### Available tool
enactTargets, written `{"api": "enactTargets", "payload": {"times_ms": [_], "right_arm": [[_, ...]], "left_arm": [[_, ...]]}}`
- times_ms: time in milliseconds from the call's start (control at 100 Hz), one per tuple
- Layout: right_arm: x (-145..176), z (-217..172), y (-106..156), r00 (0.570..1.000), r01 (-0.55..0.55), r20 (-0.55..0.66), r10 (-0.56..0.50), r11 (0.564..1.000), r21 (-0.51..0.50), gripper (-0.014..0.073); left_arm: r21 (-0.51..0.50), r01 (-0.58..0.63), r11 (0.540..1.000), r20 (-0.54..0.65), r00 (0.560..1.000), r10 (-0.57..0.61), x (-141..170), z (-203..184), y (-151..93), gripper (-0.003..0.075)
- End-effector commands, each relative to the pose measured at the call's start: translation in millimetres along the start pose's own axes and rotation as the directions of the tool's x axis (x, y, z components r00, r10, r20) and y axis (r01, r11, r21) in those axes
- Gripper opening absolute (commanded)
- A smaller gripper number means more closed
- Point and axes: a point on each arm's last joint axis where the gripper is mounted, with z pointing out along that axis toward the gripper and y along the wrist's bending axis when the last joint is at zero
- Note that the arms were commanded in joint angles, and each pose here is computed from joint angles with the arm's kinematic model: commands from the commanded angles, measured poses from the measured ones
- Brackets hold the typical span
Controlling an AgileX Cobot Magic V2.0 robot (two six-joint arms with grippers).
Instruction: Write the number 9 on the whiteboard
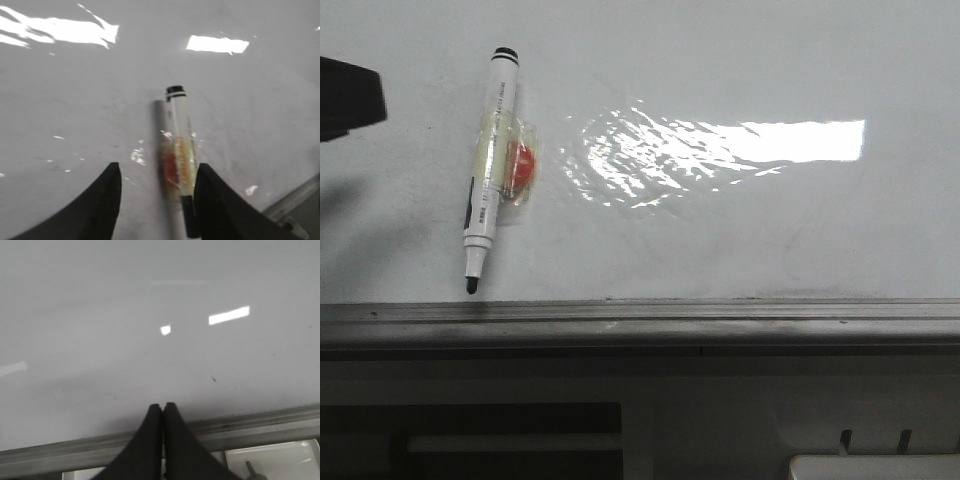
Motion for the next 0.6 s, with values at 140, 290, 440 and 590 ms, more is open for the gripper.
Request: {"api": "enactTargets", "payload": {"times_ms": [140,290,440,590], "right_arm": [[-17.1,-2.8,3.4,0.996,0.001,0.094,0.001,1.0,-0.013,-0.0069],[-17.1,-2.8,3.4,0.996,0.001,0.094,0.001,1.0,-0.013,-0.0069],[-17.1,-2.8,3.4,0.996,0.001,0.094,0.001,1.0,-0.013,-0.0069],[-17.1,-2.8,3.4,0.996,0.001,0.094,0.001,1.0,-0.013,-0.0069]], "left_arm": [[0.136,0.019,0.991,0.054,0.998,-0.027,-8.3,8.7,-18.9,0.0301],[0.134,0.019,0.991,0.048,0.999,-0.026,-7.6,8.8,-18.9,0.0304],[0.12,0.014,0.993,0.024,1.0,-0.017,-5.2,9.2,-17.7,0.0323],[0.128,0.01,0.992,-0.002,1.0,-0.01,-0.4,13.3,-17.0,0.0354]]}}
